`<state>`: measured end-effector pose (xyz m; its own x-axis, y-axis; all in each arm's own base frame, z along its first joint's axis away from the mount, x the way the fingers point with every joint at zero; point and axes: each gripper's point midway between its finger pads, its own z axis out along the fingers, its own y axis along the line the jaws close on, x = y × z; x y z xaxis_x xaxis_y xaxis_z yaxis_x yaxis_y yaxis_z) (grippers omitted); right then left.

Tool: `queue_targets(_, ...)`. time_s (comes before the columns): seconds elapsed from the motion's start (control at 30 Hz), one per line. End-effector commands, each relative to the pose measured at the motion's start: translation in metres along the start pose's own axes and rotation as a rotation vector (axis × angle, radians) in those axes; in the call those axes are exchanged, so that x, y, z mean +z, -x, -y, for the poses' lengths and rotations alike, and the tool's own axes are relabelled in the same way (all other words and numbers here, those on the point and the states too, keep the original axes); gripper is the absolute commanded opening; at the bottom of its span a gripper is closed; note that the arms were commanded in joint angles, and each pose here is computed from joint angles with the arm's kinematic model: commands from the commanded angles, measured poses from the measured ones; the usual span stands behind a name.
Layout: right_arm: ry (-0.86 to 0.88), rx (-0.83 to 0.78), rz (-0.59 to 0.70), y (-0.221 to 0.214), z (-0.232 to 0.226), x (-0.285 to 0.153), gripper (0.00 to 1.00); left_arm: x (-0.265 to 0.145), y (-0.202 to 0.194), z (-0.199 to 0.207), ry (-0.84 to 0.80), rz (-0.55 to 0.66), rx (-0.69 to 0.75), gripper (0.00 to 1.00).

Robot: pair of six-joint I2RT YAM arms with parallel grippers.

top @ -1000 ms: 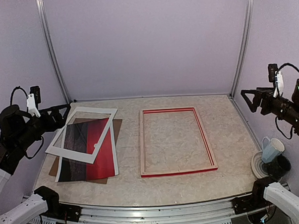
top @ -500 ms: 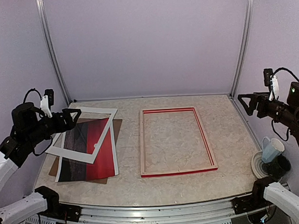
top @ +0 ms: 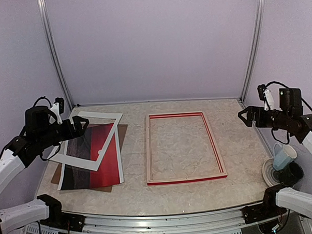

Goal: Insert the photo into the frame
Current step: Pick up the glass panel from the mat board.

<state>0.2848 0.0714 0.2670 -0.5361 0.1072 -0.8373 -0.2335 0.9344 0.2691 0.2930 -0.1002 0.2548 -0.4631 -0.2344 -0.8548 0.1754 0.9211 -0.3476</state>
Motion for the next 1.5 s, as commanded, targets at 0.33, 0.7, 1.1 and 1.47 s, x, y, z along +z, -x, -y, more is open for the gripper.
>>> queue_targets(0.33,-0.021,0.116,-0.232,-0.039,0.011,0.079,0.99,0.052,-0.032,-0.002,0.087,-0.218,-0.049,0.99)
queue_targets(0.7,0.183,0.007,-0.336,-0.054,-0.094,0.134,0.99,0.087,-0.08,0.003,0.136,-0.332,-0.079,0.99)
queue_targets(1.1,0.412,-0.007,-0.425,-0.082,-0.26,0.173,0.99,0.103,-0.102,-0.006,0.136,-0.331,-0.109,0.99)
queue_targets(1.47,0.562,0.122,-0.49,-0.112,-0.355,0.204,0.99,0.091,-0.128,-0.027,0.144,-0.28,-0.291,0.99)
